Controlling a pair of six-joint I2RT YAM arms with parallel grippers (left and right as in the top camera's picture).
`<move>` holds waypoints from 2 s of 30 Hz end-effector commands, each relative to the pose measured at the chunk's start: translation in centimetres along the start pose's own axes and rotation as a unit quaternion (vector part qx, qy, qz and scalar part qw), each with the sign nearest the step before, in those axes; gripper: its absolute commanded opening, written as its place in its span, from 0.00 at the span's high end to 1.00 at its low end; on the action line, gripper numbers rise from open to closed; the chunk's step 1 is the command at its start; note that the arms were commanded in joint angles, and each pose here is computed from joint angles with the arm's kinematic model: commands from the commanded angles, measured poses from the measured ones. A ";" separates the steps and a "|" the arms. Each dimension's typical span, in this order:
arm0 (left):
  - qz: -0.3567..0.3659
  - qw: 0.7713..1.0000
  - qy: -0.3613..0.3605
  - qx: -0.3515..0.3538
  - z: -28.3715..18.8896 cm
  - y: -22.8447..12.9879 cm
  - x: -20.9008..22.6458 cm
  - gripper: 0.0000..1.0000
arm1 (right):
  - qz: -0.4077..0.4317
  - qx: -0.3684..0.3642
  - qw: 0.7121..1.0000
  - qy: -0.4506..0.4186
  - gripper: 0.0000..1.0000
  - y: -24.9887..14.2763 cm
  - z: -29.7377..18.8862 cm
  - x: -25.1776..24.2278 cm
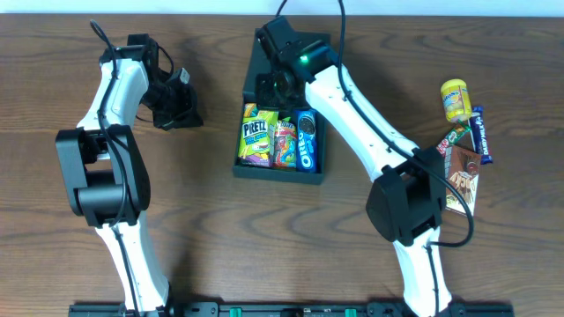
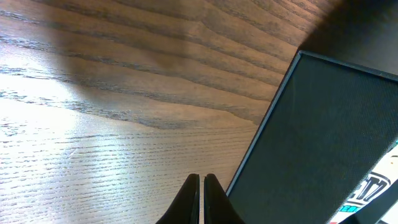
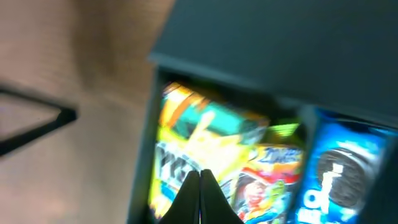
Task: Pack container
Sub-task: 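Lower the Pretz box into the box's left side and release, then move the right gripper back to the brown Pocky box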
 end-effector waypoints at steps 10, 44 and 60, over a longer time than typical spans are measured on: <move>0.019 1.000 -0.001 -0.016 -0.9 0.3 -0.7 0.94 | -0.068 0.096 0.989 0.092 0.99 -2.5 4.0 -0.2; 0.017 1.000 0.006 -0.020 -0.9 0.4 -0.6 0.94 | -0.070 -0.064 0.995 -0.024 0.99 3.2 -8.7 -8.6; 0.030 0.999 0.007 -0.024 -0.6 0.5 -1.3 0.94 | 0.173 0.068 0.974 -0.129 0.99 -6.5 -17.0 -28.9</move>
Point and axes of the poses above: each gripper's point midway between its finger pads, its own z axis out along the fingers, its own x axis along the line the jaws close on, y = z × x, the point moved 5 cm from there along -z, back along the fingers, and after that the axes turned 8 degrees about -z, right-handed, at the moved point
